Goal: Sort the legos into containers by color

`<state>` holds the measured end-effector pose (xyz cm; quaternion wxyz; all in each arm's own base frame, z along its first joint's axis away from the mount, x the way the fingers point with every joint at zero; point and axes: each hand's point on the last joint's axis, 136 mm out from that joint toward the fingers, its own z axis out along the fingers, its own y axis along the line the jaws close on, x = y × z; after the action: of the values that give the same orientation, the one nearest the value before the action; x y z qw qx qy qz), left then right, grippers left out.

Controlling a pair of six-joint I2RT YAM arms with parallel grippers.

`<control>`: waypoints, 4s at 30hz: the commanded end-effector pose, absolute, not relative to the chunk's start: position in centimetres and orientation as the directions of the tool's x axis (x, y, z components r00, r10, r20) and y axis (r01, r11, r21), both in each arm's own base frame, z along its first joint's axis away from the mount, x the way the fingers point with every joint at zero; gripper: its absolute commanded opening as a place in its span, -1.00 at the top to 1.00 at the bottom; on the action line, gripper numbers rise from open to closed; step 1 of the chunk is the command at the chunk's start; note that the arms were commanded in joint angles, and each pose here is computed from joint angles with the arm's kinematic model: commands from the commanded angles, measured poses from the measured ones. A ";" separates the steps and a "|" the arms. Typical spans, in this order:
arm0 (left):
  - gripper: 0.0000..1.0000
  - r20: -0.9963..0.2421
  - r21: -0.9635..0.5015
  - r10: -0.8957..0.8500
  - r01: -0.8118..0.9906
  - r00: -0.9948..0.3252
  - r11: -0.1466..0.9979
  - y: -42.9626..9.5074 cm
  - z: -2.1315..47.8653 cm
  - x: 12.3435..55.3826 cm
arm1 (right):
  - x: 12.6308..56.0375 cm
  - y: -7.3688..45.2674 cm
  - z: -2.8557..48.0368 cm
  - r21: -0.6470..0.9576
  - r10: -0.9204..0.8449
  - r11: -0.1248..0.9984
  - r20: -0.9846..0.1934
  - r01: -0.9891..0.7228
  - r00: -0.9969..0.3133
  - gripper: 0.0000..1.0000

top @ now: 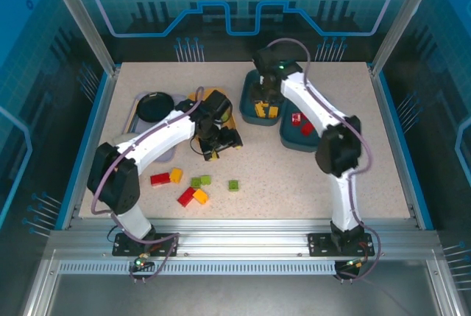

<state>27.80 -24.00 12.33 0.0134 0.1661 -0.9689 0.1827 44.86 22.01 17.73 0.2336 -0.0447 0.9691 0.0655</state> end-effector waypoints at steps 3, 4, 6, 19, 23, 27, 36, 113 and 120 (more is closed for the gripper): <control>-0.51 0.283 -0.182 -0.277 -0.335 -0.918 0.924 -24.6 8.4 22.5 | 36.0 25.0 22.9 0.328 -0.133 0.839 -0.650 -0.434 -0.749 -0.45; -0.52 0.297 -0.171 -0.270 -0.329 -0.916 0.929 -24.8 8.0 22.1 | 34.2 25.0 22.4 0.369 -0.138 0.806 -0.643 -0.463 -0.753 -0.47; -0.53 0.320 -0.146 -0.252 -0.311 -0.913 0.939 -25.4 7.1 21.4 | 30.1 24.7 20.2 0.447 -0.163 0.749 -0.592 -0.490 -0.789 -0.48; -0.13 0.358 -0.062 -0.204 -0.242 -0.911 0.968 -26.7 3.0 20.6 | 20.4 21.5 14.9 0.557 -0.180 0.712 -0.445 -0.428 -0.877 -0.49; 0.18 0.355 -0.034 -0.198 -0.225 -0.913 0.974 -26.7 2.1 20.4 | 20.7 21.4 15.2 0.550 -0.177 0.716 -0.453 -0.430 -0.874 -0.49; 0.34 0.311 -0.029 -0.203 -0.223 -0.928 0.974 -26.5 2.6 21.0 | 20.9 21.7 15.9 0.557 -0.181 0.703 -0.460 -0.442 -0.869 -0.49; 0.37 0.070 -0.102 -0.282 -0.288 -0.957 0.952 -23.8 10.9 26.5 | 23.9 22.3 21.8 0.588 -0.091 0.663 -0.552 -0.464 -0.829 -0.48; -0.51 -0.254 -0.449 -0.589 -0.446 -0.768 0.774 -6.6 20.2 14.7 | 15.2 43.8 5.5 0.164 -0.778 0.545 -0.266 -0.822 -0.569 -0.60; -0.50 -0.254 -0.483 -0.621 -0.459 -0.741 0.745 -6.7 20.6 14.8 | 16.0 43.8 3.3 0.126 -0.802 0.550 -0.198 -0.826 -0.564 -0.28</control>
<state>15.34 -6.75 21.15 -0.2142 0.2902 -0.9105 0.2020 15.84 44.14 3.77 0.0695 -0.4570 0.8779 0.1250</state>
